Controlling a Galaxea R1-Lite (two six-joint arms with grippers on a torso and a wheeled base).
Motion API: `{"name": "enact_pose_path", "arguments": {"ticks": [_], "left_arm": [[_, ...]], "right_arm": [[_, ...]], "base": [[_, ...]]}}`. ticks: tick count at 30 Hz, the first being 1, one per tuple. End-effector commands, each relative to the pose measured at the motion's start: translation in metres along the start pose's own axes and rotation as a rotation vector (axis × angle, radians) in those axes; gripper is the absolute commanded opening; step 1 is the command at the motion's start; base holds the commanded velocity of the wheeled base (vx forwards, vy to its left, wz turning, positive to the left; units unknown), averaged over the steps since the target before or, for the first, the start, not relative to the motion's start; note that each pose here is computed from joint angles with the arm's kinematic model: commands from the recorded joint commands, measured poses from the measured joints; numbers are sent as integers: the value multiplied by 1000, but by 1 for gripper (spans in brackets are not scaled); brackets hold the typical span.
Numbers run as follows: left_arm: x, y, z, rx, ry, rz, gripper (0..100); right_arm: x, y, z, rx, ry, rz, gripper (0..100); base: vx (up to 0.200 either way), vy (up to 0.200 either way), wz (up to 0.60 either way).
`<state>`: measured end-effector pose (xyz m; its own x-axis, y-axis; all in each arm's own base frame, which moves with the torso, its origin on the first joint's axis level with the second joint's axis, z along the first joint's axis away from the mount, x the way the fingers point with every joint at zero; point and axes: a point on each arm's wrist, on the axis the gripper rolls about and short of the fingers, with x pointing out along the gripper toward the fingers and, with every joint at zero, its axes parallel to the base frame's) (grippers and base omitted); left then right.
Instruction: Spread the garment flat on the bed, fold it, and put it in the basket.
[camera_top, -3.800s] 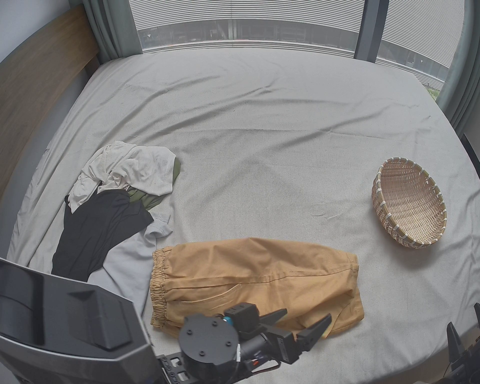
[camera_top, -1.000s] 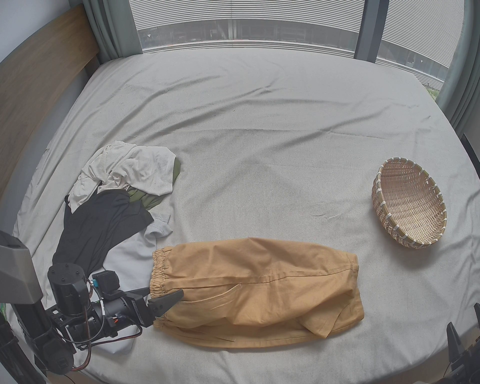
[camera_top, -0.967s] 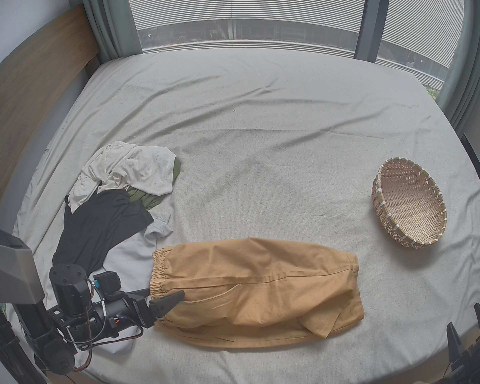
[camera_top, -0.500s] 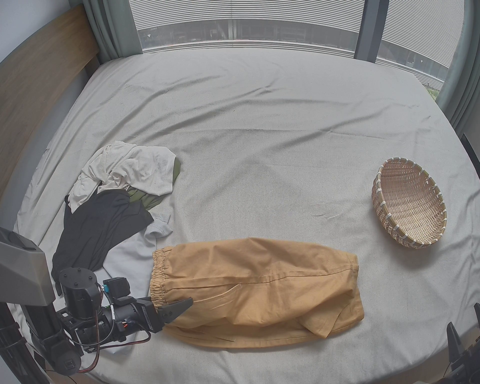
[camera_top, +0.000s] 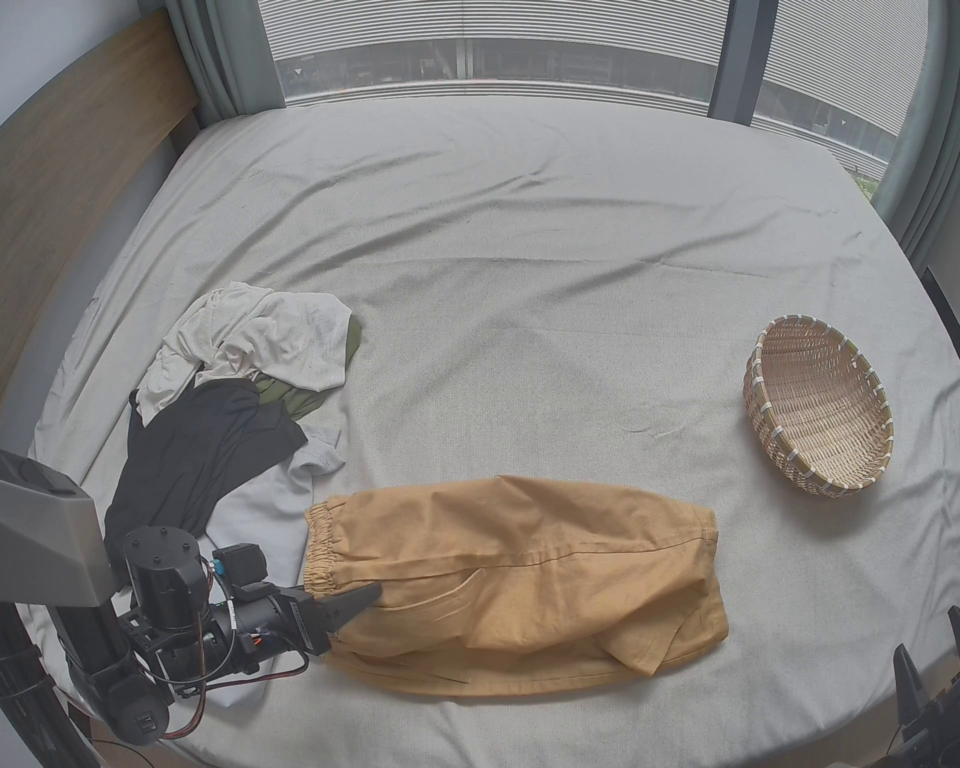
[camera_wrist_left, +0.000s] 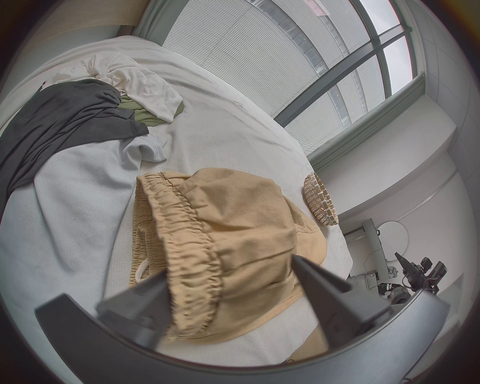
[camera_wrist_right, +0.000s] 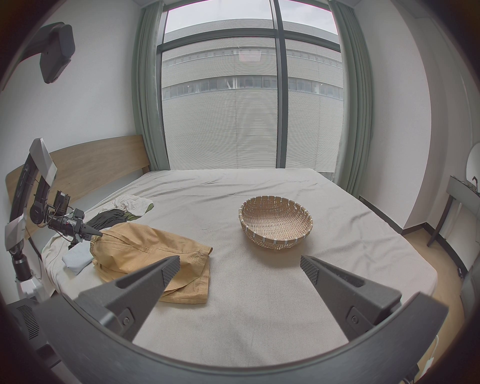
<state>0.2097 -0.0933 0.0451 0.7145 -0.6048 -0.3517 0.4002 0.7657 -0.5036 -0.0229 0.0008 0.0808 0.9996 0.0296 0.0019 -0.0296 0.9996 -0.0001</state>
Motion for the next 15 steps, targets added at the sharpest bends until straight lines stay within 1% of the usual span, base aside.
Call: {"name": "enact_pose_path", "arguments": {"ticks": [1,8,10,11,15], "left_arm": [[0,0,0,1,-2,-2,0],[-3,-2,8,8,-42,-10,0],[-8,-5,16,8,-86,-19,0],[-9,-5,17,8,-90,-21,0],[-20,-15,27,5,-151,-57,0]], "right_arm": [[0,0,-5,0,2,1,100],[0,0,-5,2,0,1,100],[0,0,-5,0,2,0,100],[0,0,-5,0,2,0,100],[0,0,-5,-1,2,-2,100]], "base": [[0,0,0],[0,0,0],[0,0,0],[0,0,0],[0,0,0]]}}
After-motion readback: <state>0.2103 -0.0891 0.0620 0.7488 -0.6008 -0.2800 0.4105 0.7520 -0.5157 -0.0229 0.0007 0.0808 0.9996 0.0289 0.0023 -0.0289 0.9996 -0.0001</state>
